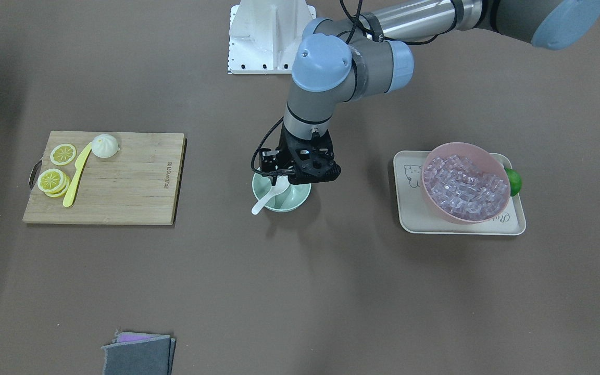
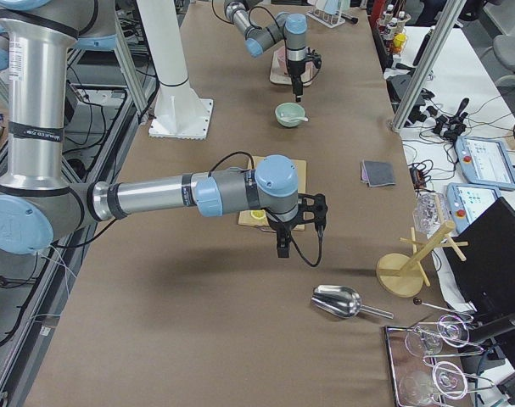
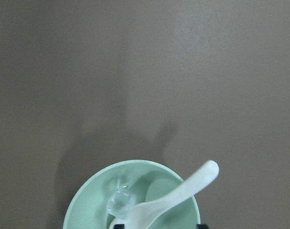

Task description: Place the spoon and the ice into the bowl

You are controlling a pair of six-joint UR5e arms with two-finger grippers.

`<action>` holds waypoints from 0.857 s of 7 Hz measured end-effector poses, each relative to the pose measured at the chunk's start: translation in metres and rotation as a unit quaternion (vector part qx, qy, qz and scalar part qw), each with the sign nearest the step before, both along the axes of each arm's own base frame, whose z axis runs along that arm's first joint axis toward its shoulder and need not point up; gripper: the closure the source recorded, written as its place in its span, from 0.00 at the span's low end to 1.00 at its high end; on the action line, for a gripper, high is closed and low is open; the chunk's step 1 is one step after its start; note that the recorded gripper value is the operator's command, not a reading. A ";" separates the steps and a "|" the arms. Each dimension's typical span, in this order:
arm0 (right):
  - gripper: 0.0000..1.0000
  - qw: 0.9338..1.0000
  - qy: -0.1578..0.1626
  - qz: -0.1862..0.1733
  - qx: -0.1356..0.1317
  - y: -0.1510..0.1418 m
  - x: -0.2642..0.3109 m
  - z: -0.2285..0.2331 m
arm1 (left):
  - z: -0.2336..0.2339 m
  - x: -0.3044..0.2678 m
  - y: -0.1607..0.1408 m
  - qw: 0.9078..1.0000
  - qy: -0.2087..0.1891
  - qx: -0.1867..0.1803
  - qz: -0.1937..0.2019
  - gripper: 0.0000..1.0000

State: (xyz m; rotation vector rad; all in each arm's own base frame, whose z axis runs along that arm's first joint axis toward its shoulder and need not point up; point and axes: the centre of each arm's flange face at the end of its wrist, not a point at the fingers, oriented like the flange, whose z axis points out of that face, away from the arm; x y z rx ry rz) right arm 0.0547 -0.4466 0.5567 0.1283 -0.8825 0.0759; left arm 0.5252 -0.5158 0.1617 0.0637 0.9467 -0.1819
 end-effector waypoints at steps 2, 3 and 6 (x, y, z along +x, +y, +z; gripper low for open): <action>0.00 1.000 0.001 0.000 0.001 0.000 0.001 -0.001 | 0.048 -0.071 -0.001 0.999 -0.030 0.027 0.020 0.02; 0.00 1.000 0.002 -0.001 0.005 -0.001 0.003 0.000 | 0.064 -0.119 0.001 0.997 -0.061 0.044 0.036 0.02; 0.00 1.000 0.021 -0.003 0.016 0.000 0.014 0.006 | 0.146 -0.280 0.005 0.981 -0.141 0.102 0.084 0.02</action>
